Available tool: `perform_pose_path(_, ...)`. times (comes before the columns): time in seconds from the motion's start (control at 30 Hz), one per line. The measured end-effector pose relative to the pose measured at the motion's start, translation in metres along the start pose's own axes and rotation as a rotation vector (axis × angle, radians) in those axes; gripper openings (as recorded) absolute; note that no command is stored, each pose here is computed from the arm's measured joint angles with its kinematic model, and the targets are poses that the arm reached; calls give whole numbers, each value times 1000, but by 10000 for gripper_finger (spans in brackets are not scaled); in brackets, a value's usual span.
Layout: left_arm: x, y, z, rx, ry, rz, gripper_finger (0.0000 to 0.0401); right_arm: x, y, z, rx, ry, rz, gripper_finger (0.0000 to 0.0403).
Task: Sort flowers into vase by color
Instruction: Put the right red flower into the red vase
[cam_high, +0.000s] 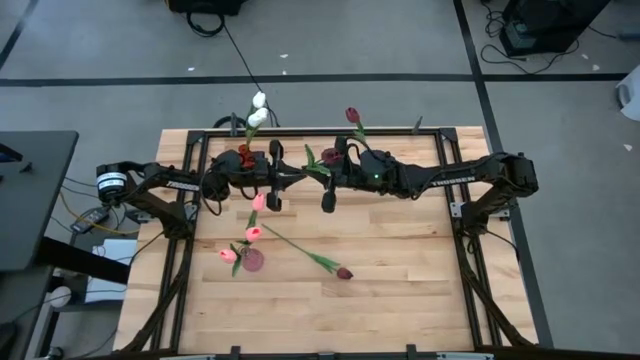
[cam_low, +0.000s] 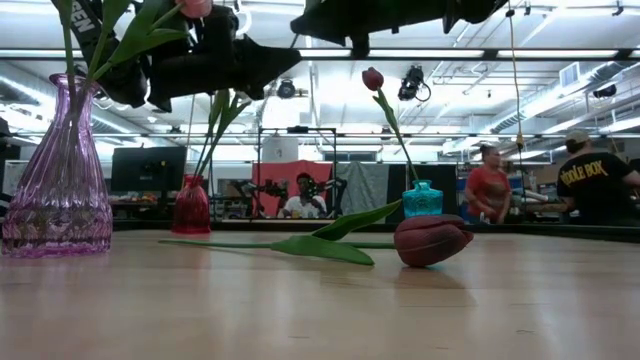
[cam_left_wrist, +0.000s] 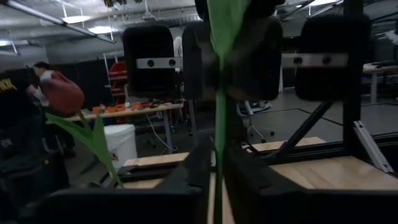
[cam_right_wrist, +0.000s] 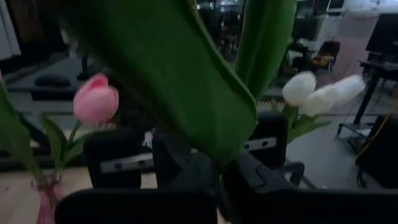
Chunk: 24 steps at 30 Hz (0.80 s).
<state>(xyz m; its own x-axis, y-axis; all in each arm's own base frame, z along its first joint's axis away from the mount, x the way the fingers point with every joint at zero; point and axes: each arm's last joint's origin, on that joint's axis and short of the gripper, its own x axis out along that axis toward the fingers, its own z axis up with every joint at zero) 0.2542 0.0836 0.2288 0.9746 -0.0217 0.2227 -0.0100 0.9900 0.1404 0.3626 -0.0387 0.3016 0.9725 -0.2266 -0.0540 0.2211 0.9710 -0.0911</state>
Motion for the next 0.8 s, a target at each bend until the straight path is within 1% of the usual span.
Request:
perform_pose_path(0.1,-1,0,-3,-14,18,0,88,-8,-1,3,18,98,4,31)
perform_pose_path(0.2,-5,2,-3,-11,27,9,130,-27,-6,25,63,239,-6,31)
perform_pose_path(0.27,-7,4,0,-4,28,19,145,-42,-8,34,87,352,-46,24)
perform_pose_path(0.33,-8,5,0,-16,41,34,150,-58,-8,34,97,473,-96,18)
perform_pose_path(0.4,-9,6,-2,-32,69,46,151,-76,-10,36,94,546,-152,17)
perform_pose_path(0.47,-9,6,-4,-41,92,71,151,-96,-14,43,99,547,-208,22)
perform_pose_path(0.63,-10,5,-13,-114,184,90,152,-135,-28,44,127,437,-280,37)
perform_pose_path(0.73,-11,5,-18,-141,233,102,152,-153,-37,37,118,396,-382,34)
perform_pose_path(0.8,-12,5,-19,-147,252,110,152,-158,-43,24,104,392,-443,30)
